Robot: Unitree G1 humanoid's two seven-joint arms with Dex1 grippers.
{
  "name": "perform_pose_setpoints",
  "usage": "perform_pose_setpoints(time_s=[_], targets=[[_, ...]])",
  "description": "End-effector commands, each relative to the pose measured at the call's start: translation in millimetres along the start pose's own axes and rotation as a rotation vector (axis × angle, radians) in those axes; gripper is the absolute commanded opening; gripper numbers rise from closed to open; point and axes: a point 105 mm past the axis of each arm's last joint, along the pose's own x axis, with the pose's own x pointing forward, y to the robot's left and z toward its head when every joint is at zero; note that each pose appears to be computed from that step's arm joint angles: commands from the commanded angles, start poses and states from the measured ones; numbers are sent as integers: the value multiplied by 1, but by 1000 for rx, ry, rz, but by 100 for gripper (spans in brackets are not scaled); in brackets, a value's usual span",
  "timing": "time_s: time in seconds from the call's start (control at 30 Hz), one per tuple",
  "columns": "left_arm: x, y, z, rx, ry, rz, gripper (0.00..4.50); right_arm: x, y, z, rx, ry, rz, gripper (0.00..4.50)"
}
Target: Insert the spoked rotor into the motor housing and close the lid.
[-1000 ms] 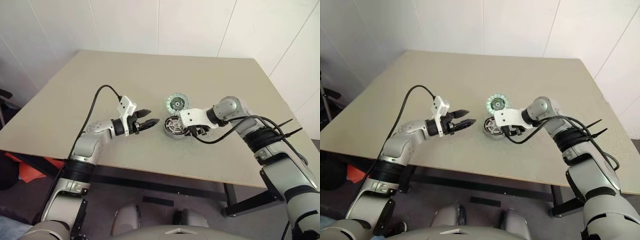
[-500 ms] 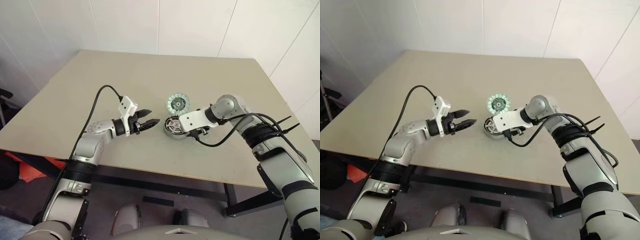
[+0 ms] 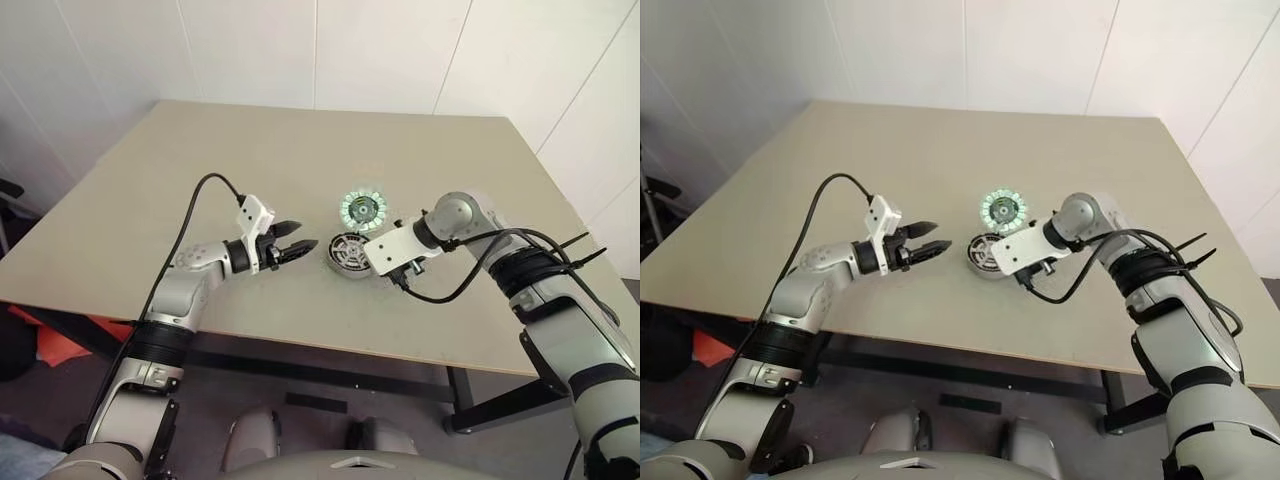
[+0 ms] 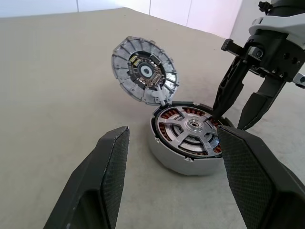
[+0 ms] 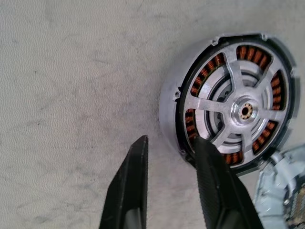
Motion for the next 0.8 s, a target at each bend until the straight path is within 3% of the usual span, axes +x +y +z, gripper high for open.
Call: perform_pose_setpoints(time_s=[0.03, 0.3, 0.47, 0.8], targets=[[-3, 5, 13, 48, -33, 19, 311, 12, 4, 13, -52, -29, 48, 101], [-4, 7, 13, 55, -32, 29, 311, 11, -5, 12, -39, -18, 4, 101], [-4, 7, 12, 58, -34, 35, 311, 9, -3, 13, -31, -25, 17, 1], [-2, 5, 6, 56, -32, 50, 311, -3, -8, 30, 67, -150, -35, 1]])
